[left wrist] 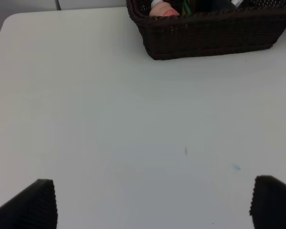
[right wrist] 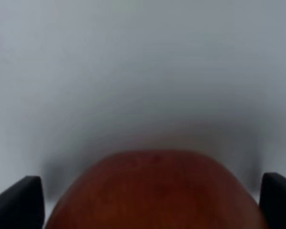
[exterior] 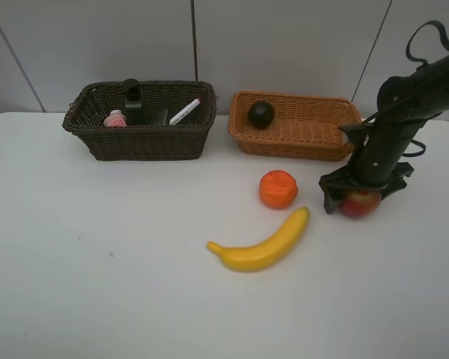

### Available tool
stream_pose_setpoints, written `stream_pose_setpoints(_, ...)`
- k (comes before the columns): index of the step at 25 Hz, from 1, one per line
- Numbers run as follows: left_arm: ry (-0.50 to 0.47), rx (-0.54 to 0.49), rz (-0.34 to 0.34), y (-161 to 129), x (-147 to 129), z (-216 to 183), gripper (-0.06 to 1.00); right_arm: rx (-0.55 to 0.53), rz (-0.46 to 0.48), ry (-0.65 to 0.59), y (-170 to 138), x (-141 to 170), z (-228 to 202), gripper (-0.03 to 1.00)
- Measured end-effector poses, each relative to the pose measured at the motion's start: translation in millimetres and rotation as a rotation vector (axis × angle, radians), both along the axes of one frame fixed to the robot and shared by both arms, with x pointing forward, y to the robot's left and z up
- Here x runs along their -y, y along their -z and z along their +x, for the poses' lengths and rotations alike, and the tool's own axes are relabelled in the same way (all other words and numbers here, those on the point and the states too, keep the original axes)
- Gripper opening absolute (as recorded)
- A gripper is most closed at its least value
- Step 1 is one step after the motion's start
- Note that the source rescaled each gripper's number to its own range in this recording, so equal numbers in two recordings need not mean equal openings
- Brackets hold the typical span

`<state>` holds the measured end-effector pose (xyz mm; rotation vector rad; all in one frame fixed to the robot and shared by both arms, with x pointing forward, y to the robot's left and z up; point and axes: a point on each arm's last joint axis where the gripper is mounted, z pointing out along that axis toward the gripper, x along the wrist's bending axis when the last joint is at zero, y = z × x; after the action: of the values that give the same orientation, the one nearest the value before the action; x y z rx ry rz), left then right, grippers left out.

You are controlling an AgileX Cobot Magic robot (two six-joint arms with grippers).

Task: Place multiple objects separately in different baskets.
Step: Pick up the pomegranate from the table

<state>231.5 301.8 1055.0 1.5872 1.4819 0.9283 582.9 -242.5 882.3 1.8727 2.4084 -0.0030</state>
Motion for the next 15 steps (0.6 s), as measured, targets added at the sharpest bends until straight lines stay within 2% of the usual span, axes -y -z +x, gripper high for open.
stream_pose_setpoints(6, 0.0, 0.0, 0.0, 0.0, 0.0, 0.0, 1.0, -0.021, -0.009, -0.006, 9.1, 0.3, 0.9, 0.98)
stream_pose_setpoints(8, 0.0, 0.0, 0.0, 0.0, 0.0, 0.0, 1.0, -0.023, -0.008, -0.004, 8.8, 0.2, 1.1, 0.85)
stream_pose_setpoints(10, 0.0, 0.0, 0.0, 0.0, 0.0, 0.0, 1.0, -0.025, -0.01, -0.005, 8.6, 0.3, 1.1, 0.6)
stream_pose_setpoints(15, 0.0, 0.0, 0.0, 0.0, 0.0, 0.0, 1.0, -0.028, -0.011, -0.004, 8.2, 0.3, 1.4, 0.61)
